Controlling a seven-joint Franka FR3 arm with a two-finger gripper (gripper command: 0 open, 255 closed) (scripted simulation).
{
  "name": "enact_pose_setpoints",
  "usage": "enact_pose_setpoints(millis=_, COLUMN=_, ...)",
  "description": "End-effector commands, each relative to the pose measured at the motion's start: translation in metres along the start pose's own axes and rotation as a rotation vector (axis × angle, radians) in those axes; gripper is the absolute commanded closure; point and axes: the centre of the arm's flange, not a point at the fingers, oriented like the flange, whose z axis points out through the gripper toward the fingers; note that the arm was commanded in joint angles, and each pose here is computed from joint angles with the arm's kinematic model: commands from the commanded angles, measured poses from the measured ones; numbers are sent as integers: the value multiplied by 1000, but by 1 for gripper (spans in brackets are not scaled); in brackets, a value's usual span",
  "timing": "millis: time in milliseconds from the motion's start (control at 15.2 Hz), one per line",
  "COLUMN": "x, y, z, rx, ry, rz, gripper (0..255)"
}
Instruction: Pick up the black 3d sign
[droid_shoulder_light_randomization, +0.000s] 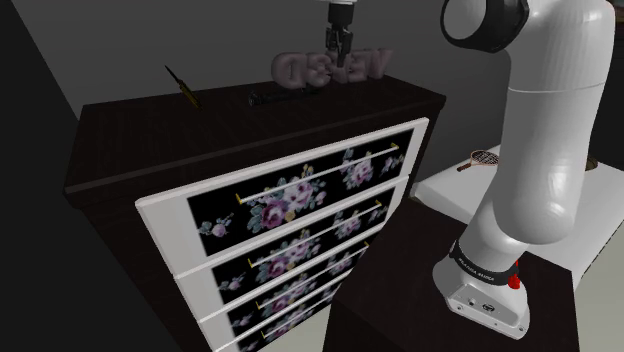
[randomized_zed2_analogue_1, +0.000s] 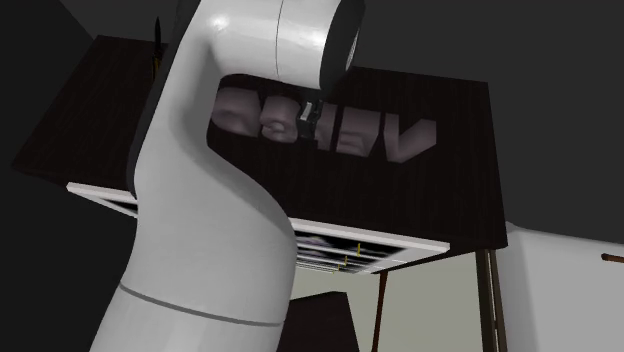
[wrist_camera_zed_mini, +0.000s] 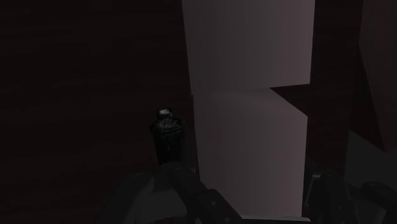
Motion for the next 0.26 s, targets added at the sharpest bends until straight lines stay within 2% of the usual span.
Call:
enact_pose_setpoints(millis=0, x=0, y=1, z=-13, rx=-2, ry=1, rz=0, gripper=255)
enact_pose_setpoints(millis=198, x=0, y=0, z=-20, rx=-2, ry=1, rz=0, gripper=255)
